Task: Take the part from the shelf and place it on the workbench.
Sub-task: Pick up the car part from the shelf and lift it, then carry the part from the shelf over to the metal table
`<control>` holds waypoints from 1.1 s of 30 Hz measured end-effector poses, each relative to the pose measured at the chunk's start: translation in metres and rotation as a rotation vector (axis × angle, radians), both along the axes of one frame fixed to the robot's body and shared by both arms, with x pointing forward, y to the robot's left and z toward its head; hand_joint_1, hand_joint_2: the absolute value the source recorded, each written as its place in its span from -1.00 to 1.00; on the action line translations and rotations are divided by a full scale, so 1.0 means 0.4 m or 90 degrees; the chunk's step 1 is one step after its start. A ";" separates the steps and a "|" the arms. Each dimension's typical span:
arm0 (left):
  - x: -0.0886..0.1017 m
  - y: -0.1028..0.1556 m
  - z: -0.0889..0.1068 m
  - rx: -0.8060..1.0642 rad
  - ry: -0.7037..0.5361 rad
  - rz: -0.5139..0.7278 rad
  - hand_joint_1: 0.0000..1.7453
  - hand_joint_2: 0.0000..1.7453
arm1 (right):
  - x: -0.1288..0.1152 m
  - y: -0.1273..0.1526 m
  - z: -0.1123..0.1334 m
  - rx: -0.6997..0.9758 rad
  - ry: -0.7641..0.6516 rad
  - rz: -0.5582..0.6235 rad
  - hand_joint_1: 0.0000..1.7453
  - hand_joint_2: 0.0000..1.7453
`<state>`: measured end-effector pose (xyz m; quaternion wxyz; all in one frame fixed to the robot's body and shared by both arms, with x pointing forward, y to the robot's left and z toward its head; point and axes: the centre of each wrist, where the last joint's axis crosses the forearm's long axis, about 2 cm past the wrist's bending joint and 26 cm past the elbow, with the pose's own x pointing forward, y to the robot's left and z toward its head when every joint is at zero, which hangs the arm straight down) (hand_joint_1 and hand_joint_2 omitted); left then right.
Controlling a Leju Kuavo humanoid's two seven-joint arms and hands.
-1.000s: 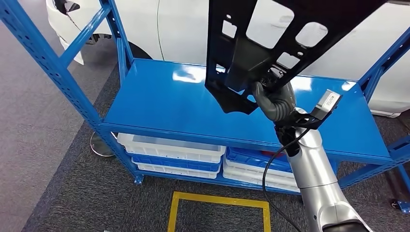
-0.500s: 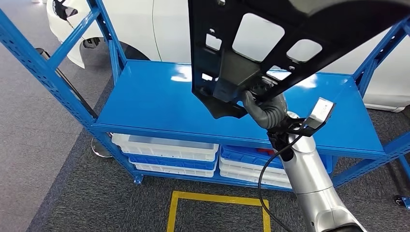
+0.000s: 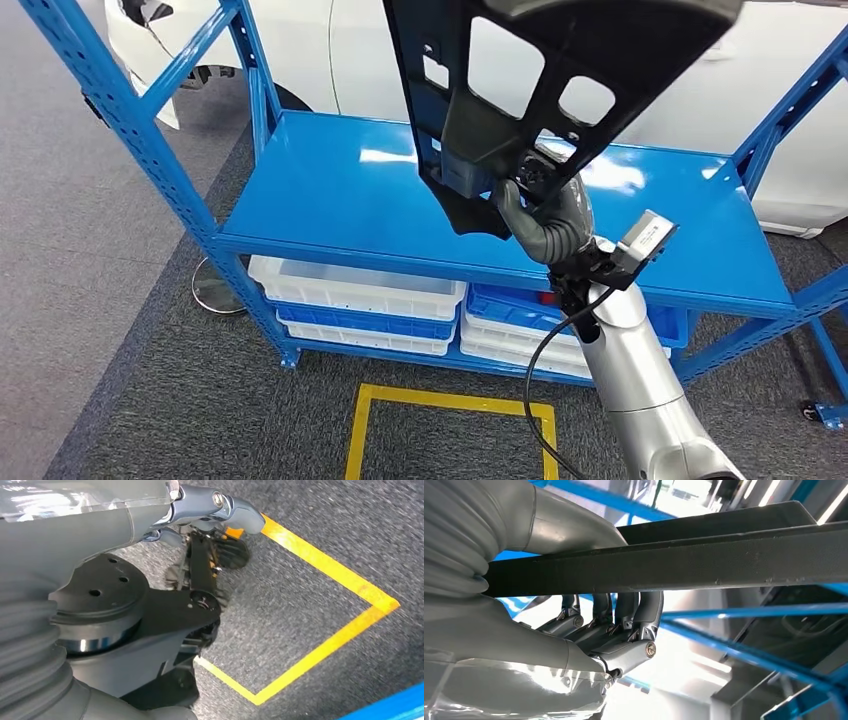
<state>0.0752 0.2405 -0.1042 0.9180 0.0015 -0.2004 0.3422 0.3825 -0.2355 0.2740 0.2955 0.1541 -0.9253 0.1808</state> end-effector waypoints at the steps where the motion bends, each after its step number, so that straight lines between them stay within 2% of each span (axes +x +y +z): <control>1: -0.001 0.000 0.000 0.000 0.001 0.000 -1.00 1.00 | -0.002 0.000 -0.004 0.000 0.003 0.000 1.00 1.00; 8: -0.001 -0.001 0.000 -0.003 0.003 -0.010 -1.00 1.00 | -0.011 0.002 -0.013 0.018 0.016 0.046 1.00 1.00; 18: 0.000 0.000 0.000 -0.007 0.005 -0.013 -1.00 1.00 | -0.030 0.003 -0.034 0.005 0.010 0.045 1.00 1.00; 33: 0.010 -0.005 0.002 -0.009 -0.003 -0.013 -1.00 1.00 | -0.035 -0.003 -0.030 -0.018 -0.005 0.018 1.00 1.00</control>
